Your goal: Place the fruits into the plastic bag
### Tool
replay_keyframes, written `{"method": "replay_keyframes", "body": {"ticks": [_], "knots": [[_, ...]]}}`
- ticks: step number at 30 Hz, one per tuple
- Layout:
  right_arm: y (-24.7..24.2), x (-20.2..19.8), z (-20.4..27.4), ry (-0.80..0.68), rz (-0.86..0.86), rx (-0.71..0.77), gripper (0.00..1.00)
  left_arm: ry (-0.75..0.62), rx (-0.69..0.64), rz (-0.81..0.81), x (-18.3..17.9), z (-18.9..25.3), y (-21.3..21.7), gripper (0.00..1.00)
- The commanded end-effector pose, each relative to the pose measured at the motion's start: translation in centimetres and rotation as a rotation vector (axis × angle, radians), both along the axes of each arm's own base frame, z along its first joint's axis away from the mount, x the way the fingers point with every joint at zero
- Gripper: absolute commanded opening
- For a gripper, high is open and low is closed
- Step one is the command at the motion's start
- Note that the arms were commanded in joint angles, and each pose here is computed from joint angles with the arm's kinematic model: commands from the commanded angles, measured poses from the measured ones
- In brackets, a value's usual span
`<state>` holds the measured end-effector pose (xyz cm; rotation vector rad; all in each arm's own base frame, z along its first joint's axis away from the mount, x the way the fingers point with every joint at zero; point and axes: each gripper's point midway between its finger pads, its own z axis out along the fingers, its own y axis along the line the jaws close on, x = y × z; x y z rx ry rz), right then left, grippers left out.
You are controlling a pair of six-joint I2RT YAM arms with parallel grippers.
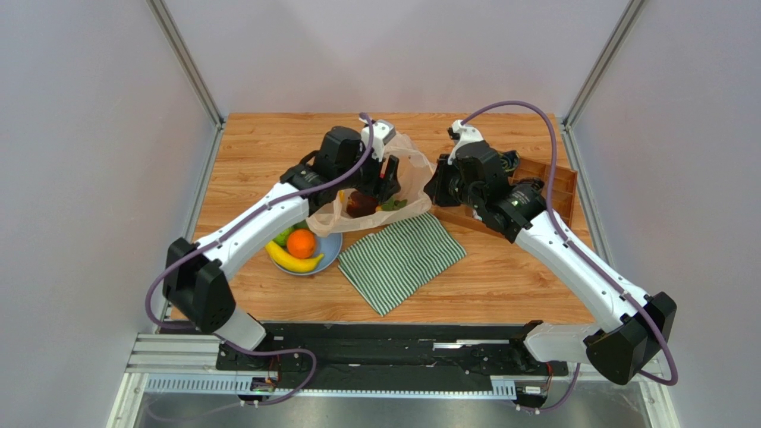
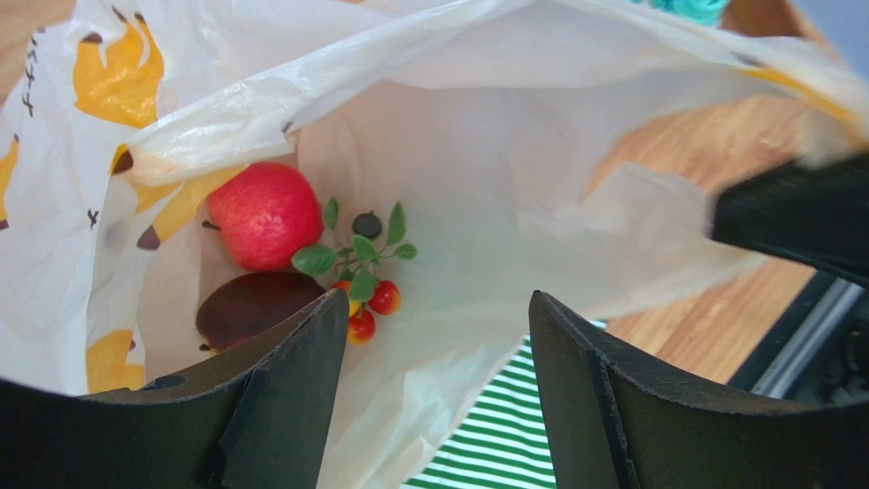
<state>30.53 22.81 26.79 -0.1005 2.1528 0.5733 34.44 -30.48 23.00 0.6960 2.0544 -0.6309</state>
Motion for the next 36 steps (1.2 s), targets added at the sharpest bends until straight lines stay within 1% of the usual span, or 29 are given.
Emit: {"method": "replay_keyframes", "body": {"ticks": [1,2,3,4,5,6,7,8,9,11,13,14,17,19,21,22,27,29,30,31,32,35,36], "knots": [[0.4,0.2,0.9,-0.029,0.002,0.033,0.0,-0.156,-0.146,-0.099,-2.4,5.2,-0.1,0.74],[0.4,0.2,0.8,-0.029,0.001,0.032,0.0,-0.182,-0.167,-0.1,-2.9,6.0,0.2,0.75],[0.4,0.2,0.8,-0.029,-0.001,0.031,0.0,-0.221,-0.195,-0.09,-3.8,7.7,1.0,0.75],[0.4,0.2,0.9,-0.029,-0.001,0.031,0.0,-0.223,-0.207,-0.068,-4.2,8.0,1.6,0.75],[0.4,0.2,0.8,-0.027,-0.001,0.031,0.0,-0.209,-0.199,-0.044,-4.8,7.1,2.4,0.74],[0.4,0.2,0.8,-0.028,-0.002,0.029,0.0,-0.244,-0.213,0.006,-5.3,8.3,3.9,0.74],[0.4,0.3,0.8,-0.029,-0.002,0.031,0.0,-0.227,-0.204,0.036,-5.8,7.4,4.7,0.74],[0.5,0.3,0.8,-0.029,0.001,0.031,0.0,-0.239,-0.208,0.062,-6.7,8.0,5.9,0.74],[0.5,0.3,0.8,-0.028,0.004,0.033,0.0,-0.24,-0.194,0.112,-6.7,7.8,7.0,0.73],[0.7,0.4,0.6,-0.023,0.003,0.034,0.0,-0.214,-0.165,0.15,-7.7,6.5,8.6,0.73],[0.8,0.4,0.6,-0.021,0.008,0.037,0.0,-0.186,-0.132,0.2,-8.0,5.2,9.7,0.73],[0.9,0.4,0.5,-0.02,0.009,0.038,0.0,-0.159,-0.087,0.238,-7.9,3.9,10.5,0.73],[1.1,0.5,0.5,-0.015,0.012,0.043,0.0,-0.067,-0.012,0.271,-8.2,0.9,11.2,0.73],[1.0,0.4,0.3,-0.01,0.016,0.04,0.0,-0.018,0.009,0.292,-8.4,-0.6,11.4,0.73],[0.9,0.4,0.4,-0.012,0.01,0.04,0.0,0.002,0.022,0.325,-8.5,-1.8,11.9,0.73],[0.9,0.3,0.5,-0.012,0.01,0.039,0.0,-0.011,0.01,0.33,-8.3,-1.7,11.9,0.73],[0.9,0.3,0.7,-0.017,0.01,0.038,0.0,0.036,0.013,0.296,-8.3,-3.8,10.9,0.73],[0.8,0.4,0.5,-0.015,0.008,0.034,0.0,0.025,0.012,0.275,-7.8,-4.3,10.3,0.73],[0.9,0.4,0.7,-0.019,0.011,0.038,0.0,0.02,0.013,0.273,-7.6,-4.5,10.1,0.69],[0.9,0.4,0.5,-0.016,0.011,0.034,0.0,0.019,0.02,0.271,-7.3,-4.7,10.0,0.58],[0.8,0.4,0.7,-0.021,0.013,0.03,0.0,0.014,0.023,0.271,-7.1,-4.6,9.9,0.35],[0.5,0.7,1.9,-0.049,0.014,0.003,0.0,-0.018,0.029,0.276,-6.3,-2.4,9.8,0.0],[0.4,1.0,2.3,-0.059,0.013,-0.011,0.0,-0.063,-0.001,0.275,-5.7,0.2,9.5,0.0]]}}
